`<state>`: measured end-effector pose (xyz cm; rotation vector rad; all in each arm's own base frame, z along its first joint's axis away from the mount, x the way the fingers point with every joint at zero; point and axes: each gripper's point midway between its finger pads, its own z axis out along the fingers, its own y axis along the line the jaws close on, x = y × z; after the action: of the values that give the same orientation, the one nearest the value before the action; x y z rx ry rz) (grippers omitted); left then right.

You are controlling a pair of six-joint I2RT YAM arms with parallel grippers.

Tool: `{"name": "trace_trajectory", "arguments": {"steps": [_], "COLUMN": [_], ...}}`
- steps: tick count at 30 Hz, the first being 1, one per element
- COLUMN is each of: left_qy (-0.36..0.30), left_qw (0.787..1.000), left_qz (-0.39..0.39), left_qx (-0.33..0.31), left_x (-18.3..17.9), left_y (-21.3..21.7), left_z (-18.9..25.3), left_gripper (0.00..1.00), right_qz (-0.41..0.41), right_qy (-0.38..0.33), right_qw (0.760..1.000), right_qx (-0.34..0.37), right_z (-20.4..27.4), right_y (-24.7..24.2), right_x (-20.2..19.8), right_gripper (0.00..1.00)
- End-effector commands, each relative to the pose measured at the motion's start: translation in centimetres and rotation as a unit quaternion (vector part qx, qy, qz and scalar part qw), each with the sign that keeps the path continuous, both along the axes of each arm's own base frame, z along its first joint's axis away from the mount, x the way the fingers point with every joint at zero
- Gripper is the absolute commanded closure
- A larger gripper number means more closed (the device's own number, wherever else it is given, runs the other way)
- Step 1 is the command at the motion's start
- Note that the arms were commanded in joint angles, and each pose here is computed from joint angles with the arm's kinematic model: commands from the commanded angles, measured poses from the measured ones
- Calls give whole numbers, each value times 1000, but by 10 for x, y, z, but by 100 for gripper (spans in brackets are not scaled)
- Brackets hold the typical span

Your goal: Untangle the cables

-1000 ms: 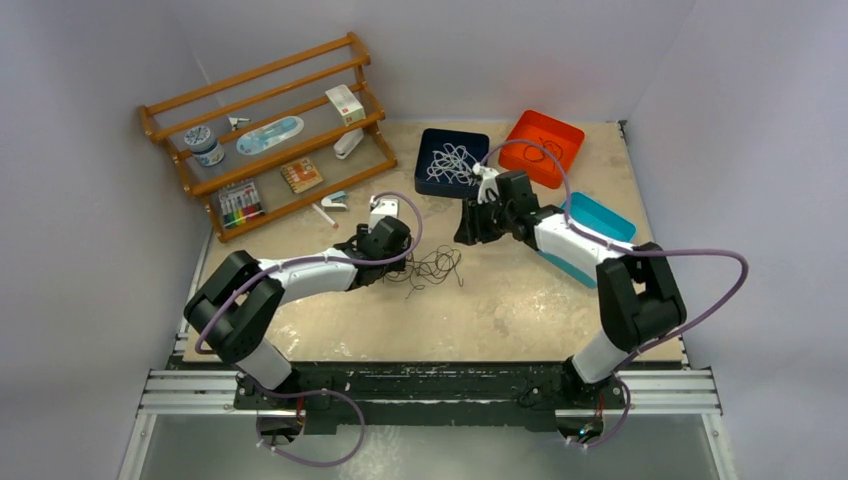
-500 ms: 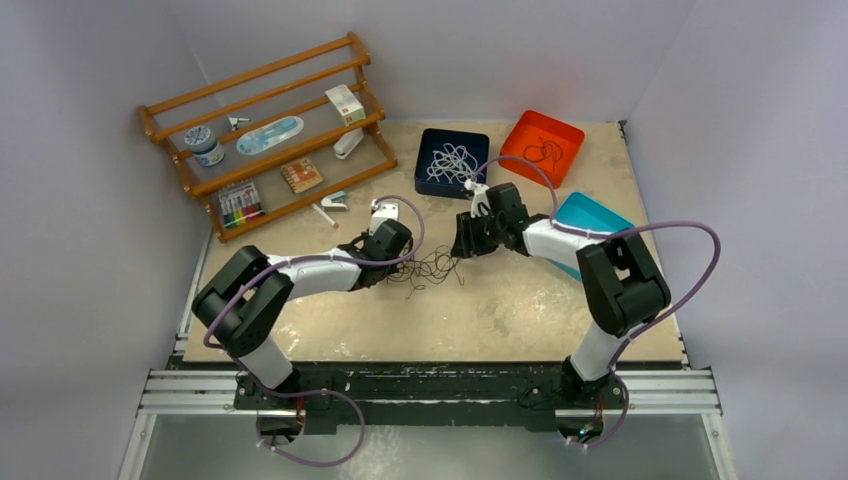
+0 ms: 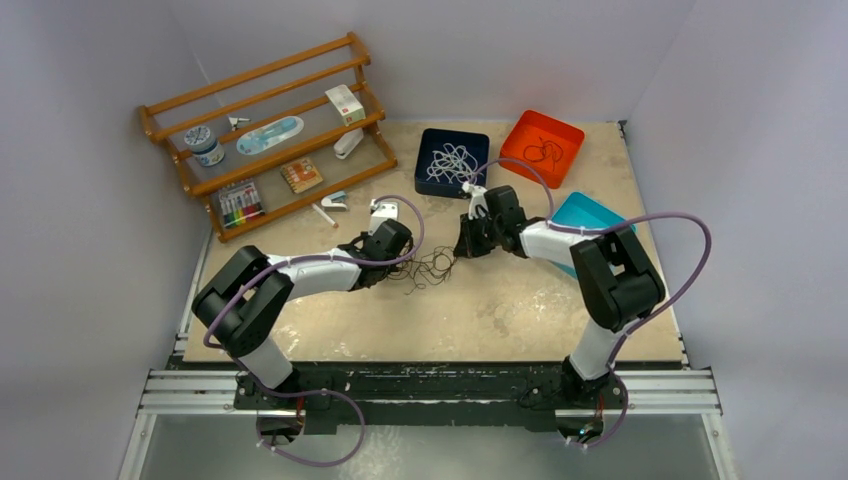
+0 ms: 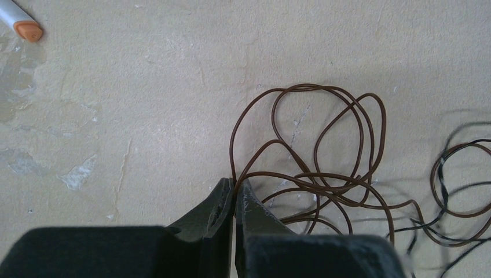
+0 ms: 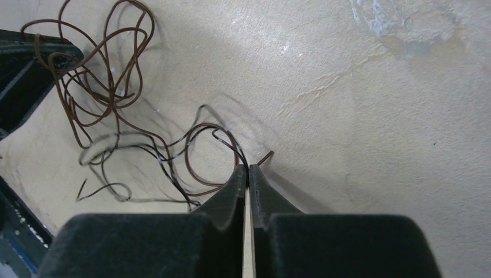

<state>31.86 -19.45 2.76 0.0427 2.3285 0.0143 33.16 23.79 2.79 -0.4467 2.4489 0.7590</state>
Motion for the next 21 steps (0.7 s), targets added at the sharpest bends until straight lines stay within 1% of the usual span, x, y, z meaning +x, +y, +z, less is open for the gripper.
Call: {"name": "trace_trajectory", "arguments": {"steps": [1,11,21], "left_qy": [-26,-32,-33], "left_qw": [999,998,998], "left_qz": [23,50,54], "left_qx": [0,13,15], "left_x": [7,8,6], "left_y": [7,19,23], "left_z": [11,12,12], "left_gripper": [100,100,100], "right_qz": [-15,-85,-131], "right_qy": [-60,-163,-256], "right_qw": [998,982,957], "right_qx": [9,-49,-39], "right_z": [35,100,174], "right_y": [0,-35,-57], "right_x": [13,37,36], "right_gripper": [100,100,100]}}
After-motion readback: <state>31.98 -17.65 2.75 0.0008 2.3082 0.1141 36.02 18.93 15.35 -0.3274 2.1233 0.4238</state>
